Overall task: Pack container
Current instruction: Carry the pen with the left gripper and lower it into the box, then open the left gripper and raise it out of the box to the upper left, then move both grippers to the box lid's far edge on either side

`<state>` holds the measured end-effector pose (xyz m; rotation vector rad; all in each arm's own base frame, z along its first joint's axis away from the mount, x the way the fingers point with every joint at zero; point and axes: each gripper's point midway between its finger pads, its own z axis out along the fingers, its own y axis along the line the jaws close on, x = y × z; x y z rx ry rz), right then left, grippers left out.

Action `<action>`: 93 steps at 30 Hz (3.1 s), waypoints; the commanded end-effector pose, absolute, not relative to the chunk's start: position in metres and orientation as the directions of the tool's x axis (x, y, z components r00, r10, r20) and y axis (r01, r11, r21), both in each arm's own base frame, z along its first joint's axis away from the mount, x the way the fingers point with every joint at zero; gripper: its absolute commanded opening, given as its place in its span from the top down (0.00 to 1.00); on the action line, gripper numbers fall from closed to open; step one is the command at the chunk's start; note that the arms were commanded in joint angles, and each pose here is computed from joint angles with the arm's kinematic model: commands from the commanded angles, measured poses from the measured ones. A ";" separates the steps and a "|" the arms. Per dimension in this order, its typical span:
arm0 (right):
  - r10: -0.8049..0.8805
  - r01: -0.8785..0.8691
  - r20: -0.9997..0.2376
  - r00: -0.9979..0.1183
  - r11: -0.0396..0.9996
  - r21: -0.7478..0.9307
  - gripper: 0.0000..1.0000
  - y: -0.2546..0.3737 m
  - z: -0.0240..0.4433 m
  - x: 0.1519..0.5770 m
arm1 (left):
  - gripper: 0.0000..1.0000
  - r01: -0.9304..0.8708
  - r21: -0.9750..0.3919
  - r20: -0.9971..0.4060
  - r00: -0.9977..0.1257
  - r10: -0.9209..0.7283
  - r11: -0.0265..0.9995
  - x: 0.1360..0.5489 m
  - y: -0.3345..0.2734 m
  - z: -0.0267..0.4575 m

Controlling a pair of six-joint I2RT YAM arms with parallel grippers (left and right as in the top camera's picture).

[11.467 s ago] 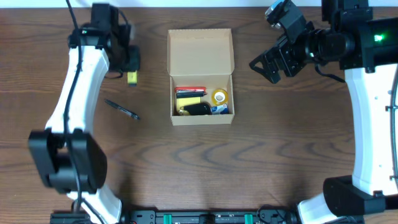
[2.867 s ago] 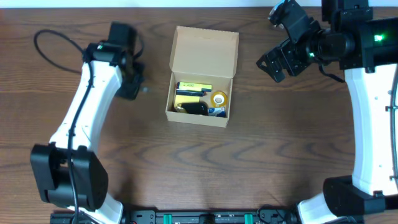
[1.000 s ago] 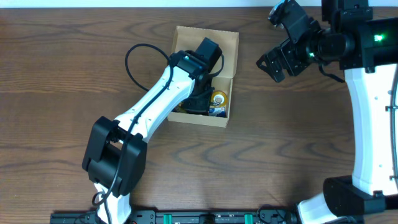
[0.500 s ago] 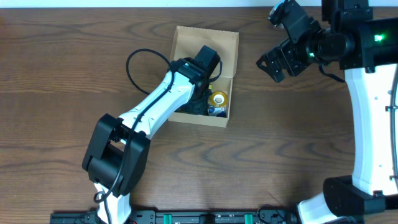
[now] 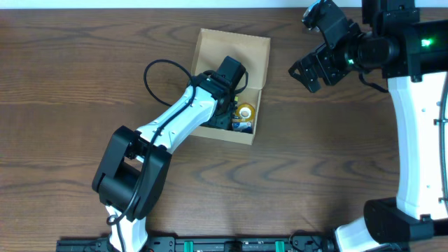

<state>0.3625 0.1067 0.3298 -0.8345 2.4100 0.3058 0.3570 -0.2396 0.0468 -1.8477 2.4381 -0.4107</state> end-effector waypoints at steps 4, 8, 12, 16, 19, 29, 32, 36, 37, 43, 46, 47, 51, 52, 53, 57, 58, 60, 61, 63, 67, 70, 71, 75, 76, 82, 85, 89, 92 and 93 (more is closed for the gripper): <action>-0.501 -0.632 -0.586 -0.637 0.775 0.025 0.01 0.106 0.332 0.363 | 0.89 -0.933 -0.236 0.089 -0.298 -0.950 0.271 0.358 -0.231 0.042; -0.501 -0.632 -0.586 -0.637 0.775 0.025 0.01 0.106 0.332 0.363 | 0.74 -0.932 -0.243 0.091 -0.300 -0.950 0.270 0.360 -0.232 0.042; -0.501 -0.632 -0.586 -0.637 0.775 0.025 0.01 0.106 0.332 0.363 | 0.74 -0.930 -0.247 0.113 -0.305 -0.946 0.271 0.360 -0.236 0.043; -0.501 -0.632 -0.586 -0.637 0.775 0.025 0.01 0.106 0.332 0.363 | 0.84 -0.921 -0.266 0.162 -0.335 -0.928 0.286 0.362 -0.246 0.046; -0.501 -0.632 -0.586 -0.637 0.775 0.025 0.01 0.106 0.332 0.363 | 0.94 -0.915 -0.279 0.217 -0.355 -0.909 0.291 0.366 -0.252 0.053; -0.501 -0.632 -0.586 -0.637 0.775 0.025 0.01 0.106 0.332 0.363 | 0.94 -0.536 -0.553 0.024 -0.776 -0.631 0.638 0.431 -0.252 0.149; -0.501 -0.632 -0.586 -0.637 0.775 0.025 0.01 0.106 0.332 0.363 | 0.94 -0.369 -0.625 -0.085 -0.844 -0.529 0.689 0.452 -0.245 0.185; -0.501 -0.632 -0.586 -0.637 0.775 0.025 0.01 0.106 0.332 0.363 | 0.94 -0.223 -0.625 -0.260 -0.845 -0.468 0.748 0.479 -0.218 0.222; -0.501 -0.631 -0.586 -0.637 0.775 0.025 0.01 0.106 0.332 0.363 | 0.94 -0.192 -0.615 -0.296 -0.843 -0.450 0.764 0.483 -0.211 0.228; -0.501 -0.632 -0.586 -0.637 0.775 0.025 0.01 0.106 0.332 0.363 | 0.94 -0.028 -0.514 -0.479 -0.820 -0.313 0.857 0.503 -0.156 0.253; -0.501 -0.632 -0.586 -0.637 0.775 0.025 0.01 0.106 0.332 0.363 | 0.94 -0.019 -0.451 -0.528 -0.800 -0.284 0.892 0.513 -0.114 0.251; -0.501 -0.632 -0.586 -0.637 0.775 0.025 0.01 0.106 0.332 0.363 | 0.94 -0.020 -0.425 -0.544 -0.794 -0.273 0.905 0.516 -0.099 0.250; -0.501 -0.632 -0.586 -0.637 0.775 0.024 0.01 0.106 0.332 0.363 | 0.94 0.018 -0.281 -0.622 -0.765 -0.168 0.959 0.525 -0.041 0.248; -0.501 -0.632 -0.586 -0.637 0.775 0.024 0.01 0.106 0.332 0.363 | 0.94 0.040 -0.250 -0.636 -0.761 -0.132 0.968 0.526 -0.032 0.248; -0.501 -0.632 -0.586 -0.637 0.775 0.025 0.01 0.106 0.332 0.363 | 0.94 0.060 -0.219 -0.647 -0.756 -0.099 0.974 0.526 -0.024 0.247; -0.501 -0.631 -0.586 -0.638 0.775 0.025 0.01 0.106 0.332 0.363 | 0.94 0.130 -0.115 -0.668 -0.744 0.020 0.985 0.527 0.004 0.240; -0.501 -0.631 -0.586 -0.638 0.775 0.025 0.01 0.106 0.332 0.363 | 0.94 0.151 -0.096 -0.671 -0.740 0.048 0.984 0.528 0.006 0.237; -0.501 -0.632 -0.586 -0.637 0.775 0.025 0.01 0.106 0.332 0.363 | 0.94 0.207 -0.066 -0.679 -0.727 0.108 0.976 0.529 0.006 0.231; -0.501 -0.632 -0.586 -0.637 0.775 0.025 0.01 0.106 0.332 0.363 | 0.94 0.235 -0.057 -0.682 -0.719 0.134 0.970 0.529 0.004 0.228; -0.501 -0.632 -0.586 -0.637 0.775 0.024 0.01 0.106 0.332 0.363 | 0.94 0.292 -0.066 -0.694 -0.700 0.166 0.954 0.531 -0.004 0.220; -0.501 -0.632 -0.586 -0.637 0.775 0.025 0.01 0.106 0.332 0.363 | 0.94 0.347 -0.131 -0.690 -0.704 0.166 0.929 0.531 -0.018 0.197; -0.501 -0.632 -0.586 -0.637 0.775 0.025 0.01 0.106 0.332 0.363 | 0.94 0.381 -0.210 -0.658 -0.736 0.158 0.901 0.530 -0.031 0.170; -0.501 -0.632 -0.586 -0.637 0.775 0.024 0.01 0.106 0.332 0.363 | 0.94 0.395 -0.237 -0.651 -0.743 0.157 0.887 0.531 -0.037 0.162; -0.501 -0.632 -0.586 -0.637 0.775 0.025 0.01 0.106 0.332 0.363 | 0.94 0.427 -0.316 -0.607 -0.777 0.166 0.847 0.531 -0.063 0.128; -0.501 -0.631 -0.586 -0.638 0.775 0.025 0.01 0.106 0.332 0.363 | 0.94 0.430 -0.326 -0.590 -0.788 0.174 0.842 0.530 -0.071 0.118; -0.501 -0.632 -0.586 -0.637 0.775 0.025 0.01 0.106 0.332 0.363 | 0.94 0.467 -0.366 -0.554 -0.804 0.215 0.805 0.530 -0.115 0.081; -0.501 -0.632 -0.586 -0.637 0.775 0.025 0.01 0.106 0.332 0.363 | 0.94 0.487 -0.369 -0.558 -0.797 0.230 0.792 0.532 -0.134 0.071; -0.498 -0.633 -0.605 -0.621 0.774 0.012 0.01 0.107 0.335 0.369 | 0.94 0.483 -0.406 -0.542 -0.810 0.221 0.776 0.531 -0.152 0.058; -0.498 -0.633 -0.607 -0.620 0.774 0.011 0.01 0.107 0.336 0.369 | 0.94 0.485 -0.470 -0.547 -0.816 0.187 0.737 0.532 -0.162 0.057; -0.498 -0.633 -0.607 -0.619 0.774 0.011 0.01 0.107 0.336 0.369 | 0.94 0.487 -0.484 -0.553 -0.814 0.178 0.727 0.533 -0.165 0.059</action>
